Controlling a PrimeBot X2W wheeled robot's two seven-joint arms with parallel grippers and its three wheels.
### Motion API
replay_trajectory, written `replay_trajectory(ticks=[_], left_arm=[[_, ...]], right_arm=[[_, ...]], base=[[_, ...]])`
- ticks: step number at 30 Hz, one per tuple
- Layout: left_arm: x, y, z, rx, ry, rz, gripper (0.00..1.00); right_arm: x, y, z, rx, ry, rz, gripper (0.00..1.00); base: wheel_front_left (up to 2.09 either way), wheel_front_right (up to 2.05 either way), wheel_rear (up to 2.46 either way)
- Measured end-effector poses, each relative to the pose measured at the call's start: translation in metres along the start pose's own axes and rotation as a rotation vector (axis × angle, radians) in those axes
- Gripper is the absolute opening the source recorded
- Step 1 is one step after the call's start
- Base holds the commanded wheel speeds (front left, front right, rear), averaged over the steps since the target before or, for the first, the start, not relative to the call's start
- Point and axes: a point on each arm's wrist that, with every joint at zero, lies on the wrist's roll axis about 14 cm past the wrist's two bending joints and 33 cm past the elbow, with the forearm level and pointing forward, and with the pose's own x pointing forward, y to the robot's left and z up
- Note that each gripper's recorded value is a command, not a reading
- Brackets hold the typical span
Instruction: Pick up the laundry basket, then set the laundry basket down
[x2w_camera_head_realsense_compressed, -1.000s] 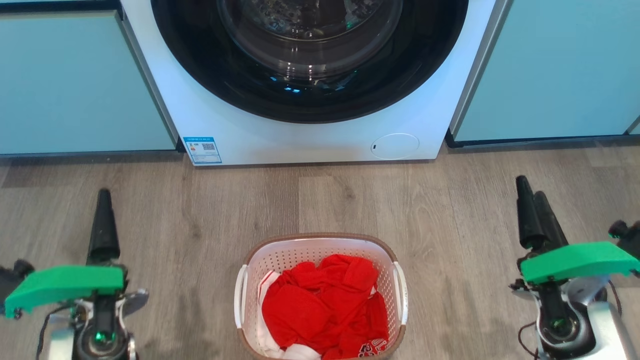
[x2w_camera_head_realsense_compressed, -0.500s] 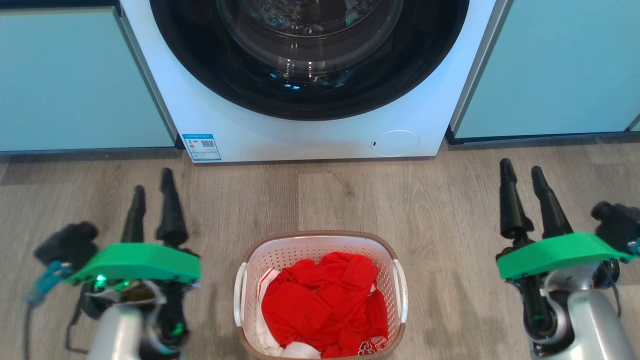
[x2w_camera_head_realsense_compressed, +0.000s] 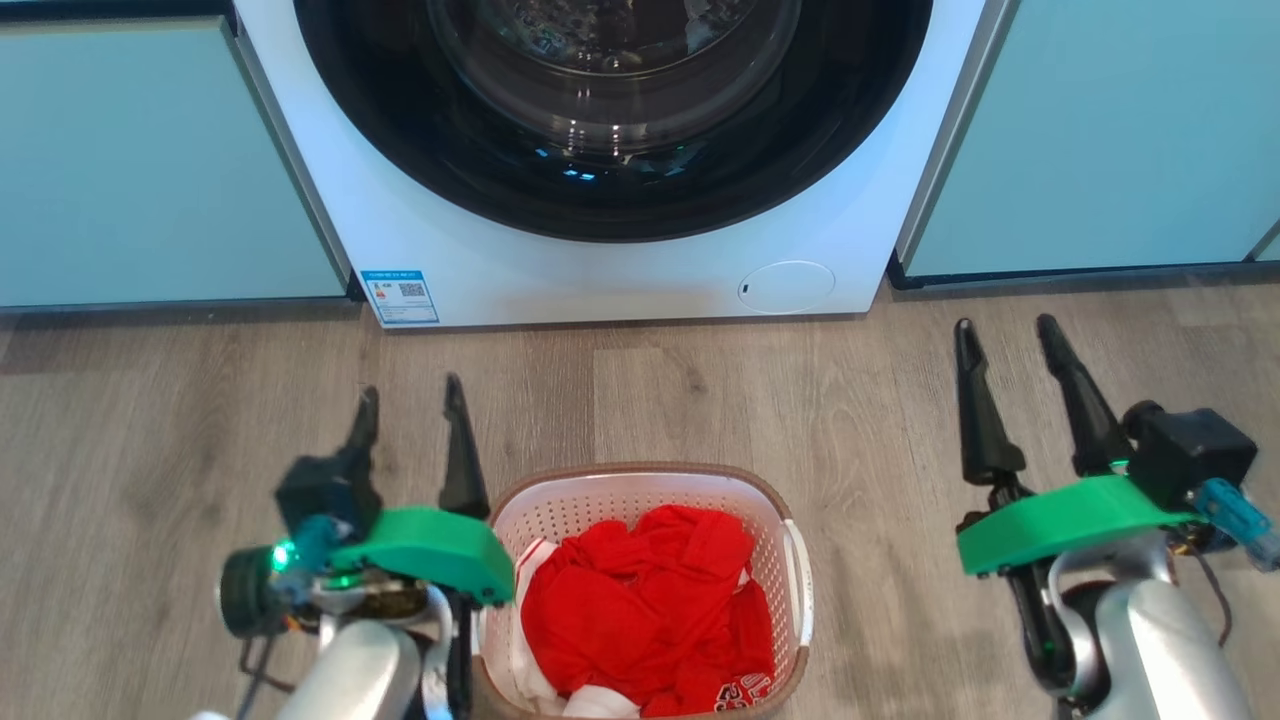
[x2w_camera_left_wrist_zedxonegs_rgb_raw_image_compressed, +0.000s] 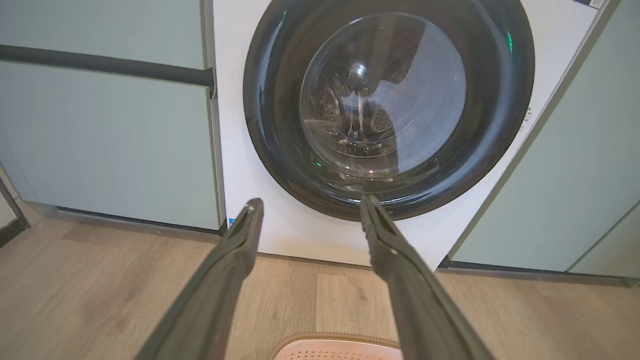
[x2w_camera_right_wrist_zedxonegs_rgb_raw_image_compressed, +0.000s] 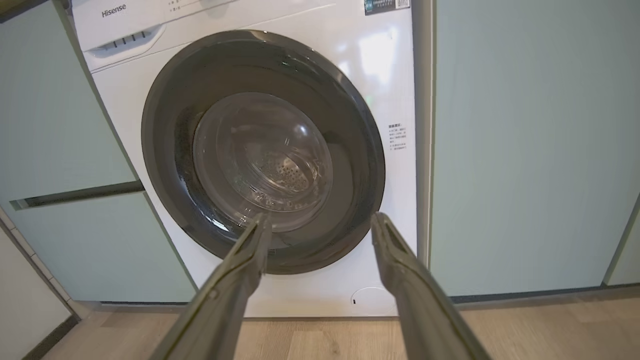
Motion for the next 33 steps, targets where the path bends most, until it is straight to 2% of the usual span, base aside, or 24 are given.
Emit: replay_trajectory(ticks=[5, 16, 23, 27, 33], left_arm=[[-0.007, -0.005, -0.020, 0.076, 0.046, -0.008, 1.00], [-0.007, -0.030, -0.006, 0.197, -0.052, -0.077, 1.00], [-0.003, -0.030, 0.008, 0.198, -0.114, -0.060, 1.00], [0.002, -0.034, 0.027, 0.152, -0.175, -0.058, 1.00], [0.006, -0.024, 0.055, 0.095, -0.268, -0.030, 1.00]], right_arm=[[-0.002, -0.006, 0.004, -0.069, -0.016, -0.016, 1.00], [-0.004, 0.001, -0.002, -0.156, -0.010, 0.009, 1.00], [-0.005, 0.003, -0.003, -0.201, -0.016, 0.020, 1.00], [-0.003, 0.005, 0.001, -0.216, -0.037, 0.029, 1.00], [-0.001, 0.007, 0.012, -0.230, -0.081, 0.034, 1.00]], base=[[0.00, 0.00, 0.00], [0.00, 0.00, 0.00], [0.00, 0.00, 0.00], [0.00, 0.00, 0.00], [0.00, 0.00, 0.00]])
